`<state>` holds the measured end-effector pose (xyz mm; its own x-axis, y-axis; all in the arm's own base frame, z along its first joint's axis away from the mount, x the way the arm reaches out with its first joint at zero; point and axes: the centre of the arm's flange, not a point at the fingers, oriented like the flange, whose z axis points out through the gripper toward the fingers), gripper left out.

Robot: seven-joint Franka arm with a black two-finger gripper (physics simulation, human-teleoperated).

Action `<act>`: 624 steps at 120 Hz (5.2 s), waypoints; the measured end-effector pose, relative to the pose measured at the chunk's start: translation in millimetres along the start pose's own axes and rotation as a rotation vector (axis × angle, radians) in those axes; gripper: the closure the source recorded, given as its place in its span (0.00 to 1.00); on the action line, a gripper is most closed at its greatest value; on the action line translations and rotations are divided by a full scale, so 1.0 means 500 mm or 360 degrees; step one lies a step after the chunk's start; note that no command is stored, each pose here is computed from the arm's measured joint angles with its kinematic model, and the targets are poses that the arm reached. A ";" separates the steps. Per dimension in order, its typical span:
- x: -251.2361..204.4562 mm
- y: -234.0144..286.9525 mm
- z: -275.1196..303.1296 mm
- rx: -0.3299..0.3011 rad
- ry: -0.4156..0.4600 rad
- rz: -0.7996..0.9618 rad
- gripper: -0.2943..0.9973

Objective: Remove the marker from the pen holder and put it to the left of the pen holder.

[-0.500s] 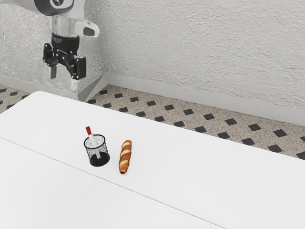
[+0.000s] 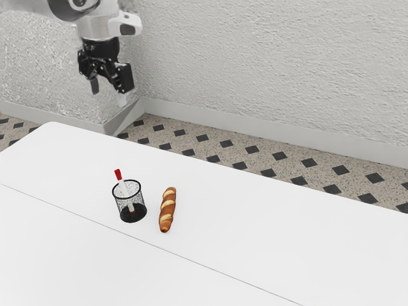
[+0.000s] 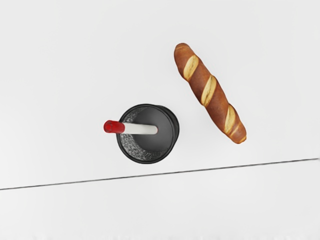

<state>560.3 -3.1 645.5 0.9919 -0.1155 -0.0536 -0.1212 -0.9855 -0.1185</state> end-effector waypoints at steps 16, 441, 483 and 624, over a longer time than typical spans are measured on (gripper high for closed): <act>0.063 -0.042 0.195 -0.0068 -0.0295 -0.0089 0.23; 0.100 -0.357 0.503 -0.0488 -0.0387 -0.1260 0.84; 0.091 -0.405 0.557 -0.0501 -0.0441 -0.1315 0.84; 0.060 -0.410 0.703 -0.0091 -0.0890 -0.1253 0.74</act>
<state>601.2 239.1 319.4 0.6240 0.6420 -0.4455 0.5872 -0.7614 -0.2748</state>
